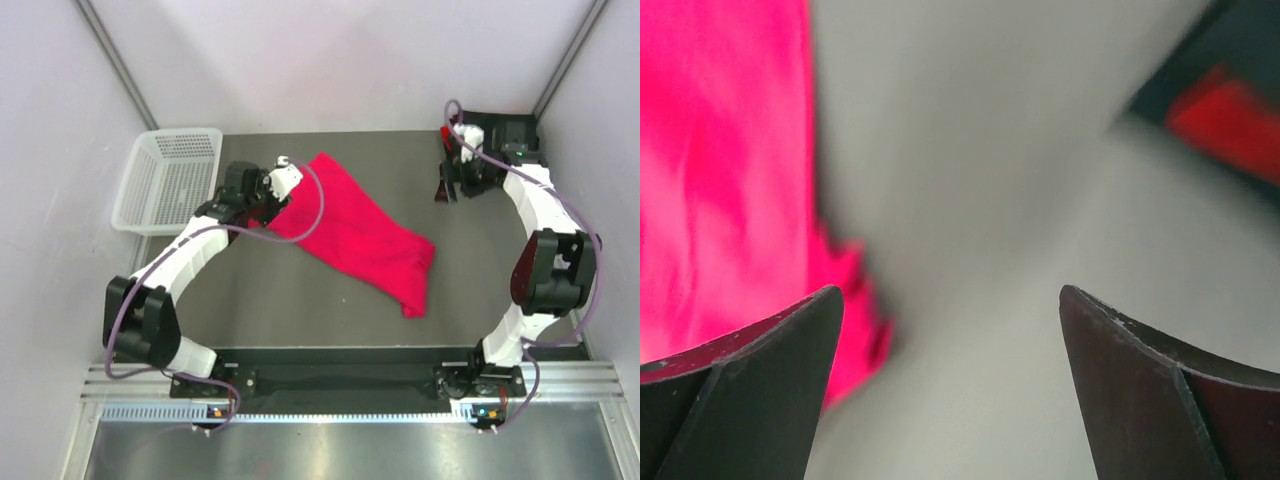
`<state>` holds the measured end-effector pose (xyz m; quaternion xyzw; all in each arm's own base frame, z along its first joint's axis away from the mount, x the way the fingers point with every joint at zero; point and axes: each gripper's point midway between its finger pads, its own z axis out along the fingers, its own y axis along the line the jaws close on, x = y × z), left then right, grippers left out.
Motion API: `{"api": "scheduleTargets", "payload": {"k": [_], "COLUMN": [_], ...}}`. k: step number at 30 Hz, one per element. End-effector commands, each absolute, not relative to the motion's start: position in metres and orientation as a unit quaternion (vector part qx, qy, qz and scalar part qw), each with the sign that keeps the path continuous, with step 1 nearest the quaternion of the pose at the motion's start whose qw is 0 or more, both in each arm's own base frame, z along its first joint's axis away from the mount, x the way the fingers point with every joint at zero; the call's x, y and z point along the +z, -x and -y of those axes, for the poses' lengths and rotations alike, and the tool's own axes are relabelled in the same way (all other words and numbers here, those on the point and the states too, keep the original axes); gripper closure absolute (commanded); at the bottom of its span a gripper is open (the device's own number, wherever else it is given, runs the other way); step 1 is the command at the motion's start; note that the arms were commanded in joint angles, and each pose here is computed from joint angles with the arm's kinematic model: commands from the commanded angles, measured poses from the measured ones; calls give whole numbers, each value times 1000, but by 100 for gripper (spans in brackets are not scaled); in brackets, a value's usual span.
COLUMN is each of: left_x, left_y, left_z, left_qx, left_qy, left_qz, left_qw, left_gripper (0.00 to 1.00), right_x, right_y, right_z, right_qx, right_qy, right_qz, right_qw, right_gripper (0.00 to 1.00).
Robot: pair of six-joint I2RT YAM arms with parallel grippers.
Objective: Fold and stack the t-shirts
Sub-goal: Move the tshirt to the center of the board, then flatten the tshirt out
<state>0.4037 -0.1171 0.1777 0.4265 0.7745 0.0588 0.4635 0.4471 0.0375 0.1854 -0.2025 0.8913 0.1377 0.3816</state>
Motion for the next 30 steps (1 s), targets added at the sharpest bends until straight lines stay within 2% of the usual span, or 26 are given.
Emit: {"api": "scheduleTargets", "payload": {"k": [1, 2, 3, 5, 8, 13, 20, 23, 30], "left_x": [154, 136, 129, 117, 85, 72, 61, 63, 65], "left_y": [-390, -387, -385, -389, -398, -417, -443, -450, -458], "left_z": [156, 162, 166, 168, 158, 133, 105, 95, 80], "left_qx": [-92, -116, -129, -135, -110, -67, -42, -34, -28], "left_qy": [-350, -348, -348, -331, -318, -297, -283, -270, -248], "left_qz": [-838, -854, -861, -876, -897, -911, -915, -917, -921], "left_qw": [408, 368, 348, 325, 285, 277, 286, 291, 299], "left_gripper": [45, 45, 45, 46, 47, 47, 47, 47, 47], "right_x": [143, 135, 128, 118, 116, 133, 115, 97, 68], "right_y": [-383, -376, -357, -350, -334, -299, -236, -226, -252], "right_z": [-70, -70, -73, -73, -78, -110, -149, -156, -161], "right_qx": [249, 253, 275, 275, 255, 214, 187, 179, 111], "right_qy": [260, 294, 301, 333, 389, 502, 625, 637, 655], "right_qz": [-893, -885, -886, -881, -863, -805, -726, -729, -730], "right_qw": [270, 257, 219, 194, 197, 232, 220, 179, 163], "right_gripper": [12, 16, 19, 24, 25, 24, 21, 21, 21]}}
